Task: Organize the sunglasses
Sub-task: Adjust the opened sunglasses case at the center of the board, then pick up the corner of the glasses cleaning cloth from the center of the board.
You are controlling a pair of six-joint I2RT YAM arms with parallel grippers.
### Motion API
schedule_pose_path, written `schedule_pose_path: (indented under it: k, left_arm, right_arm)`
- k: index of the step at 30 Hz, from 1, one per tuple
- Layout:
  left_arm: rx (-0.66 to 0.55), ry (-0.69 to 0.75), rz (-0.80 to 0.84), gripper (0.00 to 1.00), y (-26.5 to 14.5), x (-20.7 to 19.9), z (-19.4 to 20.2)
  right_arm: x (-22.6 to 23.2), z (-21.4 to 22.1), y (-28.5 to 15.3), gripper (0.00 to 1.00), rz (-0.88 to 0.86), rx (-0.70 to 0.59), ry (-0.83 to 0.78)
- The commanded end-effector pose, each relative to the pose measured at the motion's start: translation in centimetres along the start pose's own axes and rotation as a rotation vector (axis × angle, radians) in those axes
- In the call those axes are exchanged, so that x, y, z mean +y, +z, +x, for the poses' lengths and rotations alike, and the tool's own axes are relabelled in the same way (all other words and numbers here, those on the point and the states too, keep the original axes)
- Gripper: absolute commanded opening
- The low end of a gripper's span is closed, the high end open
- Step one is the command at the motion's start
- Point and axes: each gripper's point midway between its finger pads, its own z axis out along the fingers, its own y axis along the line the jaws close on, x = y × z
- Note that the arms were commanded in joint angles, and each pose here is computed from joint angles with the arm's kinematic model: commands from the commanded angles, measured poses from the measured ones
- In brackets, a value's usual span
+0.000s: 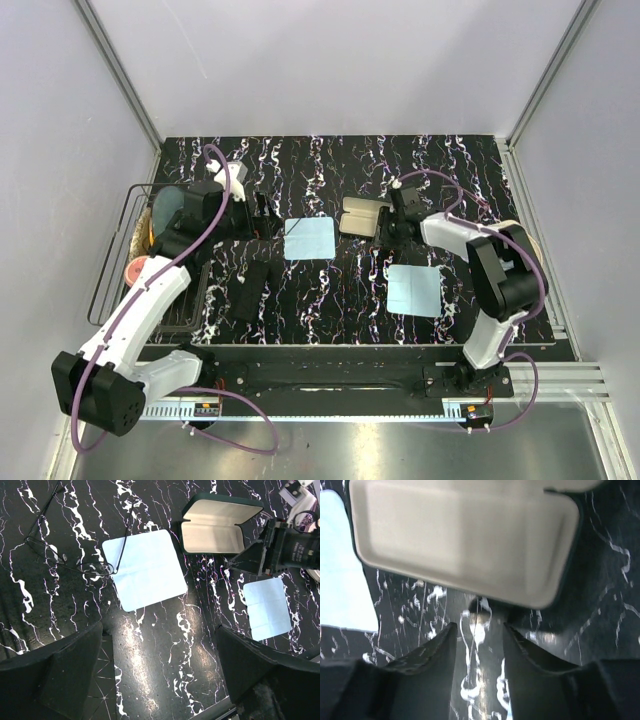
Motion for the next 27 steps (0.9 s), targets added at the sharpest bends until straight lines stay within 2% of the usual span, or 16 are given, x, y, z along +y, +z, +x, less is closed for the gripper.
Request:
schedule_pose_path:
  k: [1,2,3,7,11,14,15,16,17,22,27]
  left_arm:
    - [-0.037,-0.006,0.036,0.99,0.1,-0.7,-1.0]
    - [-0.038,-0.004,0.034,0.99,0.1,-0.6,-1.0]
    - [-0.039,-0.001,0.031,0.99,0.1,-0.6,-1.0]
    - [-0.042,0.005,0.011,0.99,0.1,-0.2,-0.9]
    - [-0.059,0.007,-0.004,0.99,-0.1,0.1,-1.2]
    - [-0.075,0.009,-0.02,0.99,-0.4,0.4,-1.3]
    - [-0.082,0.011,-0.02,0.99,-0.6,0.3,-1.3]
    - [-0.084,0.011,-0.025,0.99,-0.6,0.4,-1.3]
    - [-0.086,0.012,-0.028,0.99,-0.7,0.5,-1.4]
    - [-0.081,0.01,-0.033,0.99,-0.5,0.6,-1.2]
    - [-0.076,0.006,-0.034,0.99,-0.4,0.7,-1.1]
  right_arm:
    - [0.2,-0.4,-3.9,0.63,-0.003,-0.029,-0.003]
    - [0.0,-0.5,-4.7,0.99,0.009,-0.034,-0.003]
    - [-0.6,0.2,-5.2,1.0,0.037,-0.007,-0.005]
    - [-0.8,0.0,-7.1,1.0,0.031,-0.063,-0.025]
    - [-1.5,0.0,-8.0,1.0,0.08,-0.073,0.037]
    - [-1.3,0.7,-7.6,0.74,0.07,-0.042,0.044]
    - [-1.5,0.8,-7.4,0.63,0.086,-0.044,0.055]
    - [-1.5,1.0,-7.2,0.48,0.094,-0.041,0.07]
    - [-1.9,1.3,-6.9,0.42,0.12,-0.027,0.077]
    - [-1.8,2.0,-5.9,0.38,0.17,-0.019,0.085]
    - [-2.6,3.1,-4.3,0.4,0.214,0.03,0.078]
